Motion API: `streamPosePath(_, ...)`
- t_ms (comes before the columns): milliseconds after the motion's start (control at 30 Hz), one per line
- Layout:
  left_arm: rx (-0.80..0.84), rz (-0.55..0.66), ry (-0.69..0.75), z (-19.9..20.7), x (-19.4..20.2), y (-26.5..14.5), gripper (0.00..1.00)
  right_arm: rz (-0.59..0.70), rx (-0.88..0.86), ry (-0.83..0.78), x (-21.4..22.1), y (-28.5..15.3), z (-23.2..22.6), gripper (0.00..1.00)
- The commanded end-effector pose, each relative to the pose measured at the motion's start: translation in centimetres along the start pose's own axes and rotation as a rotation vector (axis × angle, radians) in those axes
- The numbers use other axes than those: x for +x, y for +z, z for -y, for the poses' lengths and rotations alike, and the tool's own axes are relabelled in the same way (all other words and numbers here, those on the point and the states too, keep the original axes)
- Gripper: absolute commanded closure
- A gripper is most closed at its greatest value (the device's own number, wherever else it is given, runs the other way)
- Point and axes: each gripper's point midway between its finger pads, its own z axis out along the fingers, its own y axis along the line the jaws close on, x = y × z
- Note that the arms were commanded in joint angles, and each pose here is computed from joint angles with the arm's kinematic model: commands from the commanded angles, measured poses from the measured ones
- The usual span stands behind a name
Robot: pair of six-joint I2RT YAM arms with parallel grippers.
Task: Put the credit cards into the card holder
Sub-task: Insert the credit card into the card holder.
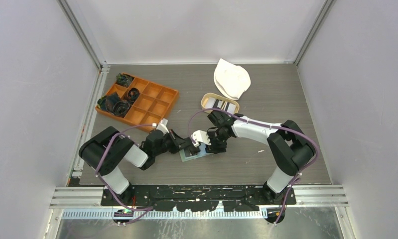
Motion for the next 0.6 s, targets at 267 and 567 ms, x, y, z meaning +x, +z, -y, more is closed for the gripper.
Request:
streamPosePath(267,0.058,0.015,-0.030,0.7,0.2,0.6,1.00,-0.010,-0.029,-0.026,-0.4,0.6,-0.1,0.48)
streamPosePath(567,-0.055,-0.080,-0.105,-0.7,1.8,0.3,1.00,-0.014,-0.029,-0.032,-0.5,0.6,-0.1,0.48)
